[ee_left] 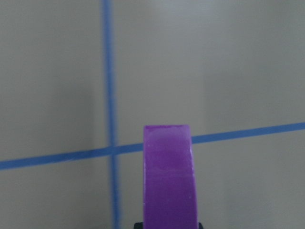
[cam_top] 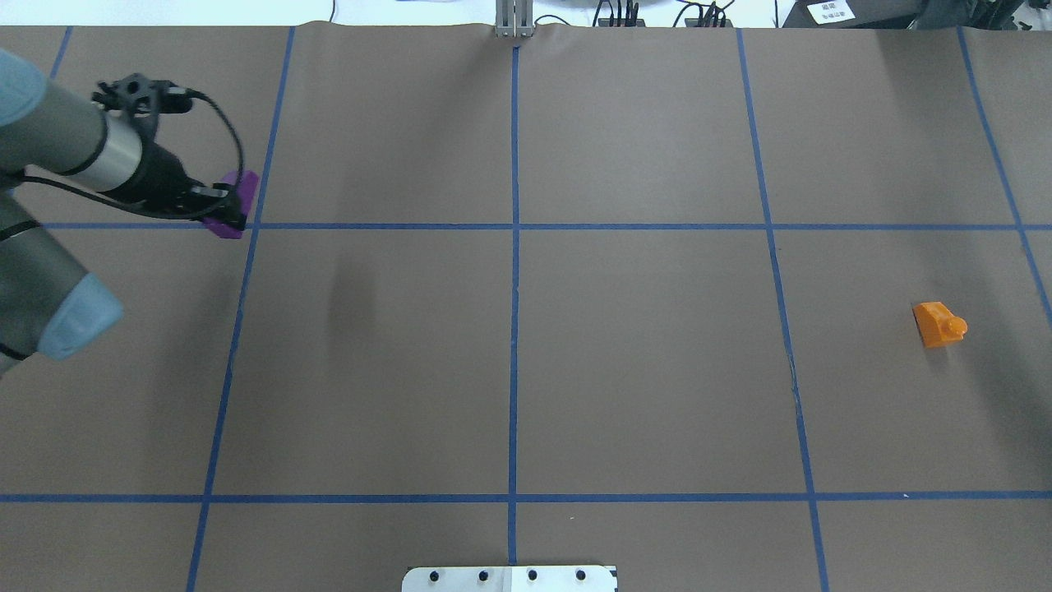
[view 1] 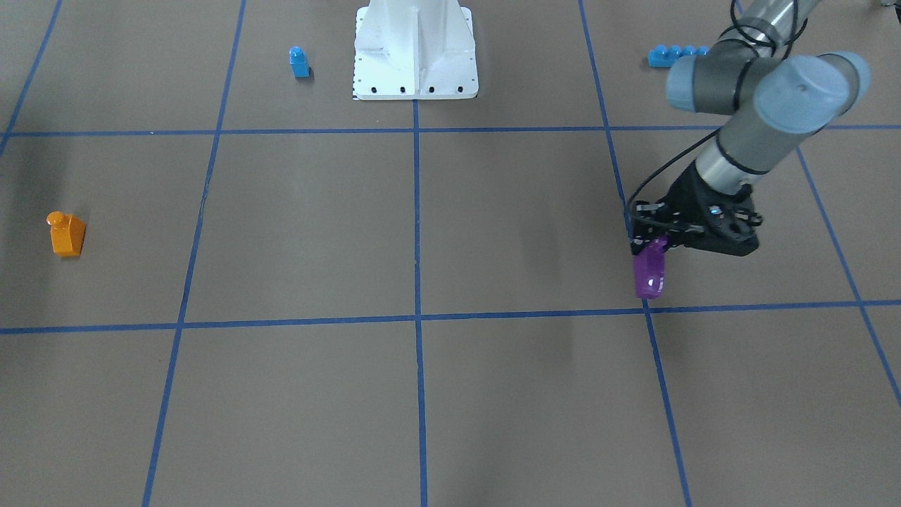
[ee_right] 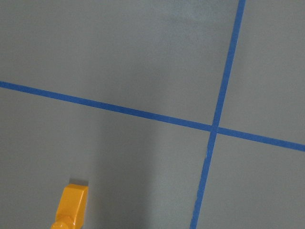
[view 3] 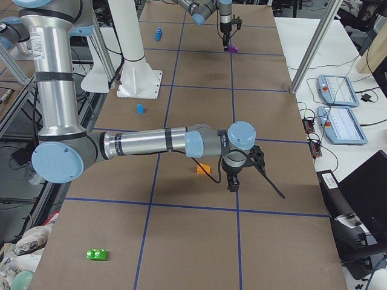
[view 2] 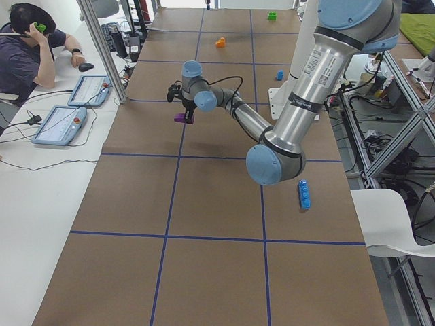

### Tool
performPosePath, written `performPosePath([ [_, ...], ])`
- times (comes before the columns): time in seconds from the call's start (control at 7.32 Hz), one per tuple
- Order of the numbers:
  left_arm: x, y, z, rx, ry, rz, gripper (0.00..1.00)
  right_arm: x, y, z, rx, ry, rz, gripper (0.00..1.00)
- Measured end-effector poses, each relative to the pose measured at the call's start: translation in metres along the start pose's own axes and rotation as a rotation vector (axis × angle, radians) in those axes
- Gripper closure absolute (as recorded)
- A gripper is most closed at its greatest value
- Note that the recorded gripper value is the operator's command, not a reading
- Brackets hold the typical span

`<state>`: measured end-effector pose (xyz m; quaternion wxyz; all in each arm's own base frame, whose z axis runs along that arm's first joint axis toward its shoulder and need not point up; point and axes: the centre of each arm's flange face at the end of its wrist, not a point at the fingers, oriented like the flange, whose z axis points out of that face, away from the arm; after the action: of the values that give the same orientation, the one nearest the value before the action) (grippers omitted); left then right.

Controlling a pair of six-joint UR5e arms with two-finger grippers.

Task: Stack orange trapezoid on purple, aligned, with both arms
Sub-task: 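Carry the purple block with the left gripper to the table center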

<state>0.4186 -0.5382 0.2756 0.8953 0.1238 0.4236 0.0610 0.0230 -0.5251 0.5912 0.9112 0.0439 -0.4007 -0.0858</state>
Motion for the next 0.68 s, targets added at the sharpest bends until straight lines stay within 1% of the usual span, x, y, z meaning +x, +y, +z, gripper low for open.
performPosePath([
  [0.27, 0.111, -0.020, 0.033, 0.010, -0.023, 0.073, 1.00, 0.002, 0.000, 0.003, -0.003, -0.010, 0.001, 0.00],
  [0.41, 0.154, -0.026, 0.049, 0.009, -0.031, 0.104, 1.00, 0.003, 0.000, 0.006, -0.006, -0.012, 0.004, 0.00],
  [0.55, 0.183, -0.022, 0.063, 0.018, -0.038, 0.155, 1.00, 0.005, 0.001, 0.007, -0.008, -0.012, 0.006, 0.00],
  [0.68, 0.198, -0.016, 0.073, 0.025, -0.044, 0.200, 1.00, 0.006, 0.001, 0.008, -0.010, -0.013, 0.008, 0.00],
])
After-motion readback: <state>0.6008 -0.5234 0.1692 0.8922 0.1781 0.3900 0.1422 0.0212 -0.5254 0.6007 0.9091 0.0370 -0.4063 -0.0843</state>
